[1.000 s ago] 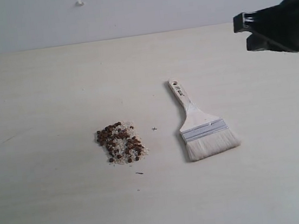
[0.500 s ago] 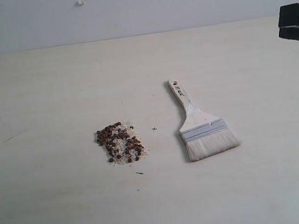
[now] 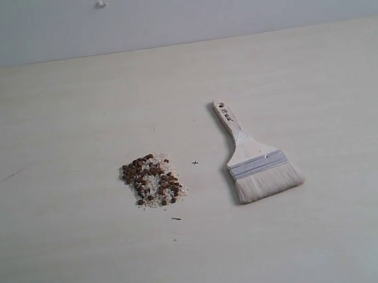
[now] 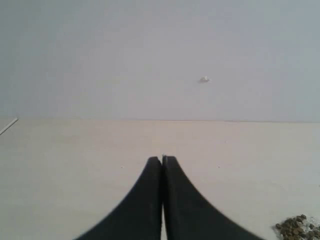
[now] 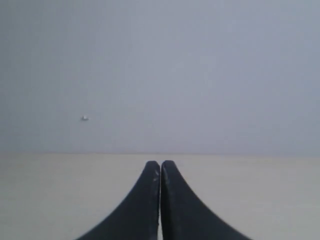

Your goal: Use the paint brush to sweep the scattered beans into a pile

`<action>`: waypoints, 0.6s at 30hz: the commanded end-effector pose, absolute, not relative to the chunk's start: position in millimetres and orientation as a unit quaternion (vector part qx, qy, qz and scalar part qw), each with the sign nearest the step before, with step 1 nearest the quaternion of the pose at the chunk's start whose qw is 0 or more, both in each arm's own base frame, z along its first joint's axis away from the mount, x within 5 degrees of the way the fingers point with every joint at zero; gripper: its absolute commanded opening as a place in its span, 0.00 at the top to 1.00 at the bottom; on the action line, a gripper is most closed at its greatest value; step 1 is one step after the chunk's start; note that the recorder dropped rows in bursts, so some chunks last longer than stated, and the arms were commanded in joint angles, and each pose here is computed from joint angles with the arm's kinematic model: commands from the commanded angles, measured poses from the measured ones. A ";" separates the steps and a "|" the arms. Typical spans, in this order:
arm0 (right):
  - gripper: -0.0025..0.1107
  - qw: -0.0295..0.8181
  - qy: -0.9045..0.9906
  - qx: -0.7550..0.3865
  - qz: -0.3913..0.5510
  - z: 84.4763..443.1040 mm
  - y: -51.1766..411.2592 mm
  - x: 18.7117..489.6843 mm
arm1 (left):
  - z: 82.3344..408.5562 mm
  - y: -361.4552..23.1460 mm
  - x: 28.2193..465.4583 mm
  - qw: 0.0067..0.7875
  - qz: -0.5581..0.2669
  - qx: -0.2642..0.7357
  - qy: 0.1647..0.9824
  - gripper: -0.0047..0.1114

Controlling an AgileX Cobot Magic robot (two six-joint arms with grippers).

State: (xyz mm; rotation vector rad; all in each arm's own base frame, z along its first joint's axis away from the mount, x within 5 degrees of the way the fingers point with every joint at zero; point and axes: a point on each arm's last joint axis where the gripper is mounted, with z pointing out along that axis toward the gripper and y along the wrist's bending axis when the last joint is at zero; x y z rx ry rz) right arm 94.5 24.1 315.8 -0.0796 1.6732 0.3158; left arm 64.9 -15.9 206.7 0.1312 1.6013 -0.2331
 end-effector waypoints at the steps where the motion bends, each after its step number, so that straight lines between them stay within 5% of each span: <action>1: 0.98 0.702 0.701 -0.052 0.112 315.7 18.5 71.7 | 206.4 -16.6 64.3 0.689 -0.107 0.064 0.714 0.96; 18: 0.98 0.690 0.720 -0.063 0.021 256.7 7.0 59.1 | 206.3 -16.3 64.3 0.689 -0.106 0.063 0.714 0.96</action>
